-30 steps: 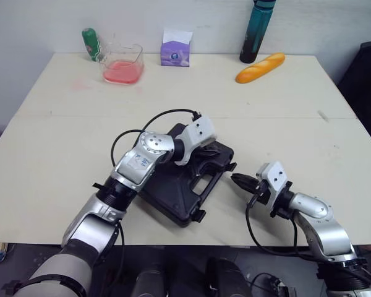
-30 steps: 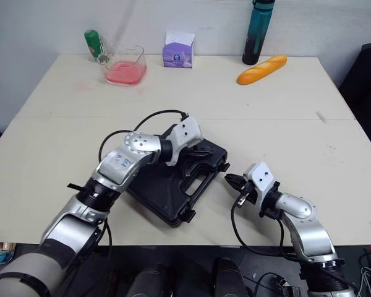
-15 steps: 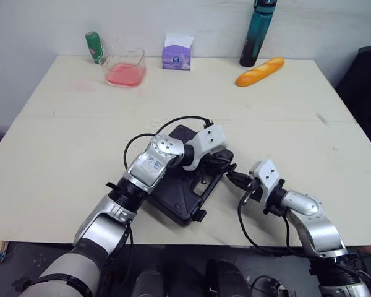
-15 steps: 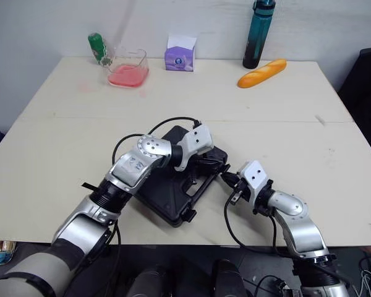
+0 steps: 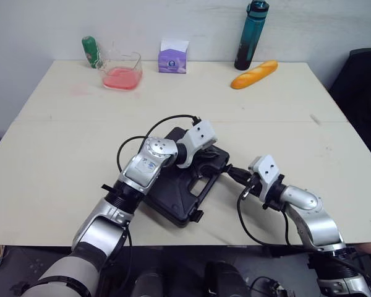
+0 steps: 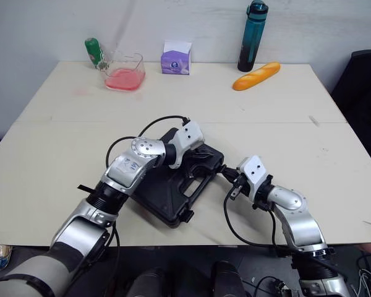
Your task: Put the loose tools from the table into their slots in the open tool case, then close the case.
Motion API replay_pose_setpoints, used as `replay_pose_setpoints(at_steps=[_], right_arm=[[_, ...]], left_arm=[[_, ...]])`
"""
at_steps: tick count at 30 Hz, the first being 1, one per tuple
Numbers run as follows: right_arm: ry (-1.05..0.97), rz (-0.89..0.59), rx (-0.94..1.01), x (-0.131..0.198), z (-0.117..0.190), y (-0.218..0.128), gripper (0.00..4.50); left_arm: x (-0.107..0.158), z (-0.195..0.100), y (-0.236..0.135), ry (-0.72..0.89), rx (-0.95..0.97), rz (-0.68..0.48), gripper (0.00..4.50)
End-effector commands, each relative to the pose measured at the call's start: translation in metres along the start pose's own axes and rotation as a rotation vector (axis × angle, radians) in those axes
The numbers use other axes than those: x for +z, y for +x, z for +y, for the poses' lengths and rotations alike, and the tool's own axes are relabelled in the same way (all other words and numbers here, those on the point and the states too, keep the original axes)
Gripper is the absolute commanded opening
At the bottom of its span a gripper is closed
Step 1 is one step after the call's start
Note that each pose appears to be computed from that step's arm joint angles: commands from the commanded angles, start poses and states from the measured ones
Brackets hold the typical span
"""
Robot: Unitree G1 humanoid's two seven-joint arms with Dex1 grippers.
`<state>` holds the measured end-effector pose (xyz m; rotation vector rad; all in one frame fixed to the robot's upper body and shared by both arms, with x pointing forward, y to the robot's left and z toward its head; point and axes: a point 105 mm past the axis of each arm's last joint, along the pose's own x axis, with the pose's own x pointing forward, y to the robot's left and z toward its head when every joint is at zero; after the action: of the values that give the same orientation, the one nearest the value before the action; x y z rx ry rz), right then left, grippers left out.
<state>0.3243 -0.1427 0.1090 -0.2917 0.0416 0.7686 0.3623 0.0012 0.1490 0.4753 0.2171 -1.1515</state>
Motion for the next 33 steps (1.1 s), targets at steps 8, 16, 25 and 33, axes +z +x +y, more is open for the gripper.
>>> replay_pose_setpoints(at_steps=[8,16,25,33], right_arm=[[-0.041,-0.070,0.012,0.026,-0.001,0.007,0.07],[-0.039,-0.094,0.061,0.035,0.005,0.010,0.07],[-0.001,-0.106,0.098,0.040,0.010,0.012,0.07],[-0.027,-0.088,0.105,0.037,0.009,0.009,0.07]], left_arm=[[-0.082,-0.015,0.003,-0.089,-0.022,0.289,0.00],[-0.085,-0.020,0.006,-0.080,-0.038,0.300,0.00],[-0.089,-0.029,0.007,-0.099,-0.061,0.304,0.00],[-0.080,-0.025,0.006,-0.109,-0.042,0.251,0.00]])
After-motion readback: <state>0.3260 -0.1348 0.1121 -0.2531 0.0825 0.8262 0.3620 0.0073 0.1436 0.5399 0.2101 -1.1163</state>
